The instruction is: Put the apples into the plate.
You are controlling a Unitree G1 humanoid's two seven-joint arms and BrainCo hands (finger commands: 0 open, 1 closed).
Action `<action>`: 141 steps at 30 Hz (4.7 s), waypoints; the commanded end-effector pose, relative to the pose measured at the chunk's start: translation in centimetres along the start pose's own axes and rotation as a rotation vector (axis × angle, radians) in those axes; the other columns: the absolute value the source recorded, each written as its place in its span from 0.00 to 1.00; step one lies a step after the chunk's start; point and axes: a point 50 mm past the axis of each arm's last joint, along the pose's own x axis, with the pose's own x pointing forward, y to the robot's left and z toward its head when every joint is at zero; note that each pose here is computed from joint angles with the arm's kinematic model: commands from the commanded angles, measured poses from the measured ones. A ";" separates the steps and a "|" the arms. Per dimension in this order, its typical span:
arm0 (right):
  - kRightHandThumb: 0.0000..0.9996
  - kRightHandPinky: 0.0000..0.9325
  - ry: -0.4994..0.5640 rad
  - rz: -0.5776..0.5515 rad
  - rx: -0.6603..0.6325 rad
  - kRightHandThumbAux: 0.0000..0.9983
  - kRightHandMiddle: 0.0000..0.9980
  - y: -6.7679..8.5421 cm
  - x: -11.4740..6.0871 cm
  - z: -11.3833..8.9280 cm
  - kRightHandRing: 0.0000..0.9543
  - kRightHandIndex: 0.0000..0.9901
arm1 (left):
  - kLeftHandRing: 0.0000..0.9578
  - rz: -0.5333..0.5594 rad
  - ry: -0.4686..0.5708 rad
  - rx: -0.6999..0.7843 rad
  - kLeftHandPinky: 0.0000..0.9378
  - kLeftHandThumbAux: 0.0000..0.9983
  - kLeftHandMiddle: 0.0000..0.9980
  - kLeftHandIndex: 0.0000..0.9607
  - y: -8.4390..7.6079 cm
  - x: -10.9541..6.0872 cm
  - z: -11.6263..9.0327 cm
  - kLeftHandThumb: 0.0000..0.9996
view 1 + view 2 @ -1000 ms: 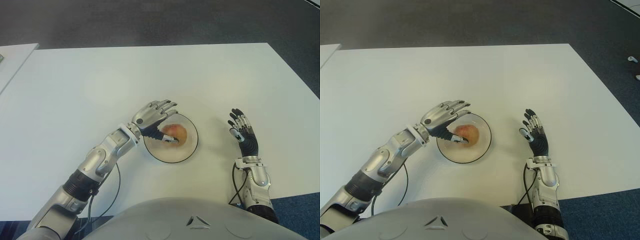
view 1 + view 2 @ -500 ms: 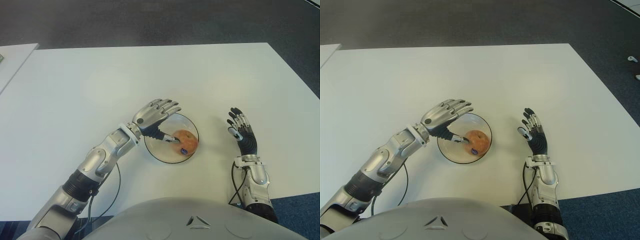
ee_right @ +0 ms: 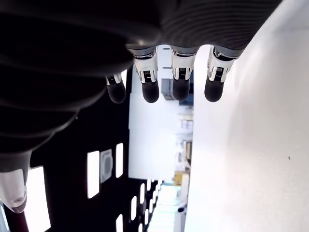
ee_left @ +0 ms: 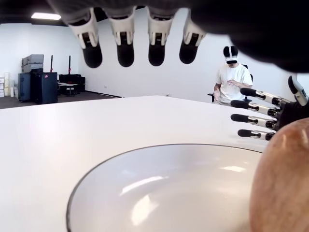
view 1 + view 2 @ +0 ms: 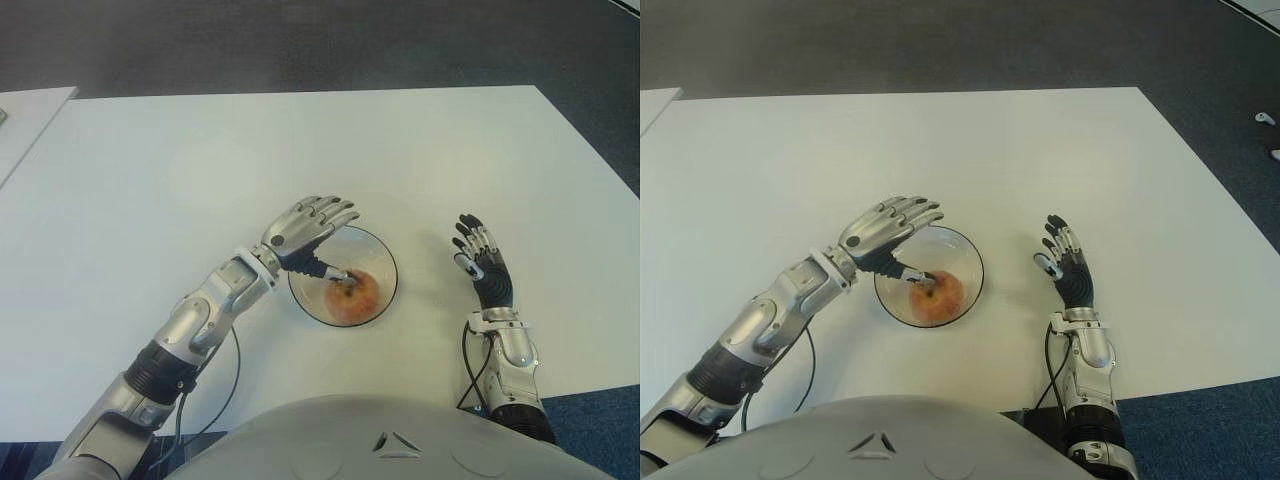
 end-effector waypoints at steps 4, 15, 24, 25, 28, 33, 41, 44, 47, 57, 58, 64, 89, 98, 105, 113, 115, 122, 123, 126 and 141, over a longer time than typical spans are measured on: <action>0.11 0.00 0.444 0.006 0.114 0.52 0.05 3.1 -6.5 -7.1 0.00 0.01 | 0.11 0.343 0.394 -0.486 0.19 0.32 0.12 0.17 -1.8 -3.0 -2.3 0.31; 0.12 0.00 0.448 0.013 0.113 0.53 0.05 2.7 -6.9 -7.2 0.01 0.02 | 0.33 0.719 0.838 -1.229 0.39 0.59 0.31 0.33 -5.0 -8.4 -2.0 0.44; 0.13 0.00 0.450 0.021 0.091 0.53 0.05 2.2 -6.8 -7.0 0.01 0.01 | 0.31 0.766 0.928 -1.296 0.33 0.68 0.29 0.28 -5.4 -12.6 -2.0 0.38; 0.13 0.00 0.448 0.024 0.087 0.53 0.04 2.2 -6.7 -7.0 0.01 0.01 | 0.31 0.772 0.929 -1.301 0.32 0.68 0.29 0.28 -5.6 -12.7 -1.8 0.34; 0.12 0.00 0.446 0.029 0.081 0.53 0.04 2.2 -6.6 -6.9 0.00 0.00 | 0.30 0.781 0.923 -1.314 0.33 0.66 0.27 0.27 -6.0 -12.6 -1.5 0.28; 0.12 0.00 0.446 0.034 0.072 0.53 0.03 2.1 -6.4 -6.8 0.00 0.00 | 0.28 0.742 0.912 -1.326 0.30 0.64 0.26 0.27 -7.5 -12.1 -0.3 0.21; 0.12 0.00 0.449 0.035 0.073 0.53 0.04 2.0 -6.3 -6.9 0.00 0.02 | 0.24 0.681 0.905 -1.341 0.28 0.58 0.22 0.26 -9.5 -12.5 0.2 0.18; 0.12 0.00 0.452 0.033 0.069 0.52 0.04 1.9 -6.3 -6.9 0.00 0.02 | 0.23 0.653 0.905 -1.342 0.27 0.56 0.21 0.25 -10.3 -12.7 0.4 0.16; 0.12 0.00 0.452 0.032 0.065 0.52 0.04 1.8 -6.2 -6.9 0.00 0.02 | 0.22 0.630 0.902 -1.341 0.26 0.54 0.21 0.25 -10.8 -12.8 0.6 0.14; 0.12 0.00 0.449 0.034 0.061 0.51 0.04 1.5 -6.1 -6.8 0.00 0.03 | 0.24 0.563 0.911 -1.369 0.30 0.53 0.21 0.21 -12.9 -12.7 1.5 0.12; 0.12 0.00 0.448 0.035 0.060 0.51 0.04 1.5 -6.0 -6.8 0.00 0.03 | 0.24 0.563 0.900 -1.367 0.30 0.54 0.21 0.21 -12.9 -12.6 1.6 0.12; 0.12 0.00 0.440 0.039 0.058 0.50 0.05 1.6 -6.0 -6.8 0.00 0.04 | 0.25 0.555 0.817 -1.360 0.31 0.54 0.21 0.20 -12.9 -12.0 2.0 0.14; 0.12 0.00 0.418 0.034 0.071 0.51 0.06 3.0 -5.8 -6.7 0.02 0.04 | 0.25 0.533 0.762 -1.342 0.32 0.56 0.22 0.22 -13.4 -12.7 1.0 0.15; 0.11 0.04 0.416 0.040 0.080 0.53 0.06 3.4 -5.9 -6.6 0.02 0.03 | 0.28 0.544 0.763 -1.389 0.35 0.56 0.24 0.24 -13.7 -12.6 1.0 0.19; 0.12 0.04 0.414 0.045 0.096 0.54 0.06 3.6 -5.9 -6.6 0.04 0.02 | 0.31 0.582 0.740 -1.376 0.37 0.58 0.27 0.26 -13.7 -12.7 0.9 0.22; 0.13 0.04 0.405 0.046 0.113 0.54 0.07 3.8 -6.0 -6.5 0.04 0.03 | 0.33 0.590 0.729 -1.363 0.37 0.58 0.28 0.24 -13.6 -12.8 0.7 0.22; 0.13 0.04 0.404 0.045 0.116 0.54 0.07 3.9 -6.0 -6.5 0.04 0.03 | 0.32 0.588 0.730 -1.359 0.36 0.58 0.27 0.23 -13.6 -12.8 0.7 0.22; 0.14 0.04 0.402 0.045 0.122 0.54 0.08 4.0 -6.0 -6.5 0.04 0.04 | 0.27 0.579 0.735 -1.347 0.33 0.55 0.23 0.18 -13.7 -13.0 0.6 0.20; 0.14 0.04 0.402 0.045 0.123 0.54 0.08 4.0 -6.0 -6.5 0.04 0.04 | 0.27 0.577 0.736 -1.347 0.32 0.55 0.22 0.18 -13.7 -13.0 0.6 0.20; 0.15 0.04 0.404 0.044 0.127 0.54 0.08 4.1 -6.0 -6.5 0.04 0.04 | 0.25 0.569 0.741 -1.347 0.31 0.54 0.20 0.15 -13.7 -13.0 0.6 0.19; 0.17 0.02 0.404 0.042 0.144 0.54 0.08 3.8 -6.2 -6.6 0.04 0.04 | 0.16 0.544 0.798 -1.338 0.19 0.58 0.12 0.06 -13.8 -13.3 0.8 0.17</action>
